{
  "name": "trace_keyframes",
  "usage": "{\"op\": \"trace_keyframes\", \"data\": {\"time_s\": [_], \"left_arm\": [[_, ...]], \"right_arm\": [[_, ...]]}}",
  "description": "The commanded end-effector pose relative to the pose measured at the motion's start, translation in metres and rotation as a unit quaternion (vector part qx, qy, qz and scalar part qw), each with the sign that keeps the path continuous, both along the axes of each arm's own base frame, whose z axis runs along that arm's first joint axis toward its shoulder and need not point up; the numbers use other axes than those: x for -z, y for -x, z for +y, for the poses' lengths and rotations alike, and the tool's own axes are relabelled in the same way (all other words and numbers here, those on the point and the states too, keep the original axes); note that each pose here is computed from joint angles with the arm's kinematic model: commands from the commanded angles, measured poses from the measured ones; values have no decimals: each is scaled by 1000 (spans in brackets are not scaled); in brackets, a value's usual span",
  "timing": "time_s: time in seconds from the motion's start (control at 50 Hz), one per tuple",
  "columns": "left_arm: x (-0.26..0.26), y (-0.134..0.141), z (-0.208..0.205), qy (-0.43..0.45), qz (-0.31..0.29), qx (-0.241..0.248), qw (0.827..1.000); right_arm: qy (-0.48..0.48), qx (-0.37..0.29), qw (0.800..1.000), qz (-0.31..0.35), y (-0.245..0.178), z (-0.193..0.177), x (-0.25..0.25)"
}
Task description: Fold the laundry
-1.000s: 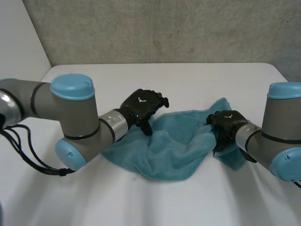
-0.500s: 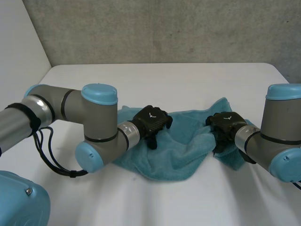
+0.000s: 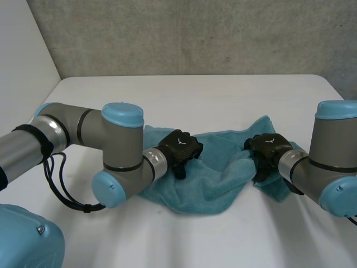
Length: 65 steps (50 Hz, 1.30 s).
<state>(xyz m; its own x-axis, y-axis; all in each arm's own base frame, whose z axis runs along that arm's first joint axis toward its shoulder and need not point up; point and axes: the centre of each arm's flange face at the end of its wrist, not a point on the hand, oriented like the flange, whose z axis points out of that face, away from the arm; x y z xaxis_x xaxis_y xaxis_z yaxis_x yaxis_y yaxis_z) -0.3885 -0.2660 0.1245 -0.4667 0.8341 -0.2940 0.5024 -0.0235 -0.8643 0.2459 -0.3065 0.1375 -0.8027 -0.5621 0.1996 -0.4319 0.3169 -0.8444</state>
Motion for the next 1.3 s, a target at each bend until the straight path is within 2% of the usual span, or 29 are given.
{"op": "trace_keyframes", "data": {"time_s": [0.02, 0.1, 0.16, 0.18, 0.26, 0.34, 0.4, 0.52, 0.58, 0.64, 0.78, 1.02, 1.14, 1.24, 1.3], "left_arm": [[2, 0, 0, -1, -1, -1, 1000], [2, 1, 1, 5, -5, -4, 1000], [-2, -2, -1, 24, -14, -24, 999], [-14, -5, -5, 56, -18, -49, 997], [-33, -8, -8, 101, -10, -70, 992], [-69, -12, -5, 171, 36, -81, 981], [-87, -20, 2, 192, 55, -87, 976], [-102, -41, 18, 189, 53, -99, 976], [-98, -72, 29, 169, 33, -122, 977], [-92, -88, 39, 155, 21, -131, 979], [-86, -106, 62, 139, 8, -134, 981], [-72, -120, 67, 111, -4, -151, 982], [-96, -126, 43, 138, 41, -185, 972], [-152, -116, 15, 217, 125, -199, 948], [-183, -117, 15, 244, 169, -204, 933]], "right_arm": [[0, 0, 1000, 0, 0, 0, 0], [0, 1, 1000, 0, 0, 0, 0], [0, 2, 1000, 0, 1, -1, 0], [0, 3, 1000, 1, 1, -1, 0], [2, 3, 1000, 0, 1, -1, -2], [5, 4, 1000, 0, 2, -1, -4], [3, 3, 1000, 0, 2, 0, -7], [-17, -10, 1000, 24, 5, 9, -19], [-23, -11, 999, 27, 7, 14, -24], [-28, -7, 999, 27, 9, 21, -26], [-18, 16, 999, 24, 24, 24, -22], [31, 15, 999, 16, 29, 27, -27], [99, 1, 995, 12, 26, 19, -65], [202, 2, 979, -11, 19, -7, -125], [250, 7, 968, -32, 17, -9, -161]]}}
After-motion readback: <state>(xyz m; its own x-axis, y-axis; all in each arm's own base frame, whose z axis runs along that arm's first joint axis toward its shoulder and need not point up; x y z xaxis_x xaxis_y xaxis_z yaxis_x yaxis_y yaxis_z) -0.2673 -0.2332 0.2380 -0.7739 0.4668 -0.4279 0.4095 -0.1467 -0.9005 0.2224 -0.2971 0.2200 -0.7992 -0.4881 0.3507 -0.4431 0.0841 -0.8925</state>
